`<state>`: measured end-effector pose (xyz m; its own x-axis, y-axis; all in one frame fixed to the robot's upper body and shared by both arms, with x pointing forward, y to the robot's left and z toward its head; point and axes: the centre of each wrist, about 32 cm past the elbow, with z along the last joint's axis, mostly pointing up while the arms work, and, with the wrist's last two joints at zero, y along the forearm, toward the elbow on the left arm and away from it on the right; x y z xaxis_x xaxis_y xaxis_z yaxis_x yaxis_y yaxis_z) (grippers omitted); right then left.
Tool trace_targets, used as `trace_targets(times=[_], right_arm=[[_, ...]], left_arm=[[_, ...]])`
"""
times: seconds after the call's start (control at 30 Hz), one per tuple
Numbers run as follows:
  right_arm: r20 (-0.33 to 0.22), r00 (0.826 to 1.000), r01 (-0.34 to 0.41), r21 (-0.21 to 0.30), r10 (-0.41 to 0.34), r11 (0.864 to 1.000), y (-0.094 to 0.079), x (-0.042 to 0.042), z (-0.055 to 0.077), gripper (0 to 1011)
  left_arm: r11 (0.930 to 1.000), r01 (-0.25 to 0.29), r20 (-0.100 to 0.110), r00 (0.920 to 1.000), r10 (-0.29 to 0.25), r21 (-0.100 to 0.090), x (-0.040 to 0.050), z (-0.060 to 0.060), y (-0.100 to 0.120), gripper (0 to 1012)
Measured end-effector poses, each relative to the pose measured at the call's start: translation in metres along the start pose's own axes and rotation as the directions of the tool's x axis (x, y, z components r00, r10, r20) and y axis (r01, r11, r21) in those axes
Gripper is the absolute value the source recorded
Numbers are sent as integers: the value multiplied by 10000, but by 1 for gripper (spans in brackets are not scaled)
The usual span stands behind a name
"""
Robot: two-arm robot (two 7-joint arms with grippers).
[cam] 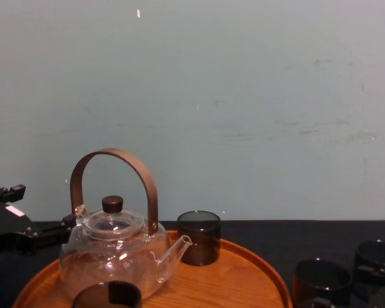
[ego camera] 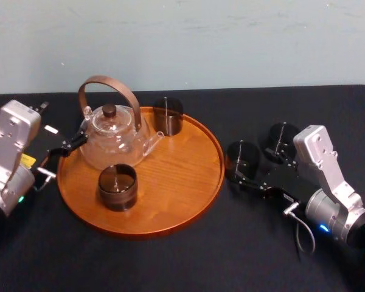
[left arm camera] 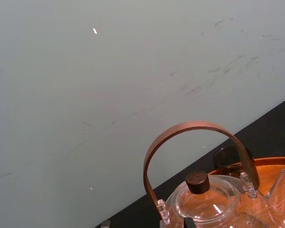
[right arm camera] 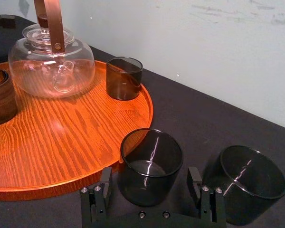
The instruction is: Pick up the glass from the table and place it on the tray.
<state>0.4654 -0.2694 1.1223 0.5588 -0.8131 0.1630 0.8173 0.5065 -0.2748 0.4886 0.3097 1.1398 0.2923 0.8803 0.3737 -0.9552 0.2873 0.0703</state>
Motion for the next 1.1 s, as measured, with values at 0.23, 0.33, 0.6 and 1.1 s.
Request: trace_targets(times=[0.23, 0.33, 0.6, 1.1], right_arm=[[-120, 9999, -98, -127, 97, 9999, 65, 18, -14, 1002], [-141, 9998, -110, -194, 107, 9998, 87, 23, -14, 1002], [-145, 9998, -104, -483, 97, 9988, 148, 63, 40, 1003], [-232, 9995, -238, -893, 218, 9957, 217, 133, 180, 1002]], left_arm=[[10000, 0, 0, 10000, 0, 0, 0, 0, 0, 1001], [10000, 0, 0, 10000, 0, 0, 0, 0, 0, 1001], [10000, 1, 1, 10000, -1, 0, 0, 0, 0, 1001], [10000, 0, 0, 10000, 0, 0, 0, 0, 0, 1001]])
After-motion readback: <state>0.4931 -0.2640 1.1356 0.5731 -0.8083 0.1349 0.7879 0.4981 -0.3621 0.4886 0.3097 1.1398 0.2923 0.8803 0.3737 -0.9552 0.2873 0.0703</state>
